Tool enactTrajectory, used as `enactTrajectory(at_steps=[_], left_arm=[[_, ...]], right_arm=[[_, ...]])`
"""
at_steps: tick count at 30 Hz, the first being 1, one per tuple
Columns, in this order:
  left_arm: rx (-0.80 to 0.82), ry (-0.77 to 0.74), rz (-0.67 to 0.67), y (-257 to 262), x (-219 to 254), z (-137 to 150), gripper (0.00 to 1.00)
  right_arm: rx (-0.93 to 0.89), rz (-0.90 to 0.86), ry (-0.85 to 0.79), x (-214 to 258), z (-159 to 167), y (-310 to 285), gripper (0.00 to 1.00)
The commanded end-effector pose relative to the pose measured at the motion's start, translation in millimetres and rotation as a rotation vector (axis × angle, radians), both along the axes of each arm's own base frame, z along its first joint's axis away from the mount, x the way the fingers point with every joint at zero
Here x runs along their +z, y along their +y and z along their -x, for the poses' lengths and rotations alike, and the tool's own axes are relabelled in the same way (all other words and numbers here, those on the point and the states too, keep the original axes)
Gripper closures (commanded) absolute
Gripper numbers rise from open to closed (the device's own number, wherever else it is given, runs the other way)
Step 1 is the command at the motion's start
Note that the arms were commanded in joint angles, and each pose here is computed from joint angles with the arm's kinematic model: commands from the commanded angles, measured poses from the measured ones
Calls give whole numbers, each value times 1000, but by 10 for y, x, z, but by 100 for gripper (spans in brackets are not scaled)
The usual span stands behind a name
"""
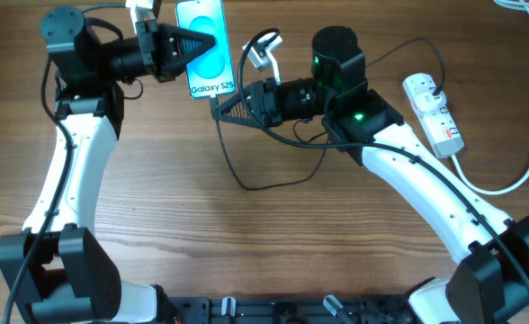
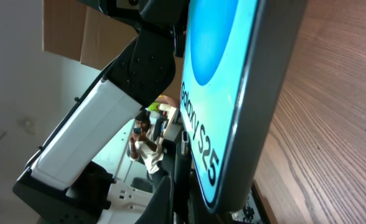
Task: Plug charger to phone and switch on socket
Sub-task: 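Keep the phone and inserted cable plug steady with both grippers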
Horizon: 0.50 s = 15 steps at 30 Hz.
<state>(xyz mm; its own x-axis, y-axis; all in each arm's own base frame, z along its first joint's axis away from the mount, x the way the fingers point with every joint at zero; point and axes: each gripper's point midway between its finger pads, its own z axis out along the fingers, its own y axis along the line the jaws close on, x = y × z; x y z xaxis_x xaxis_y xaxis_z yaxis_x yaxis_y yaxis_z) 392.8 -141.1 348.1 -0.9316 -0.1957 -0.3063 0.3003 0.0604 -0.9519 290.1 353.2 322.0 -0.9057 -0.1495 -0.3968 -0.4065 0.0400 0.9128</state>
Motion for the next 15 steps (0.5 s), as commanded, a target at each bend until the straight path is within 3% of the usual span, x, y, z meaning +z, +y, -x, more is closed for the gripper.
enactTrajectory(at_steps=[1, 15], left_arm=[[16, -23, 0, 6, 111, 11, 96], [18, 19, 10, 6, 112, 7, 96]], right_arm=[[15, -2, 11, -8, 3, -4, 96], [10, 4, 16, -24, -2, -4, 96]])
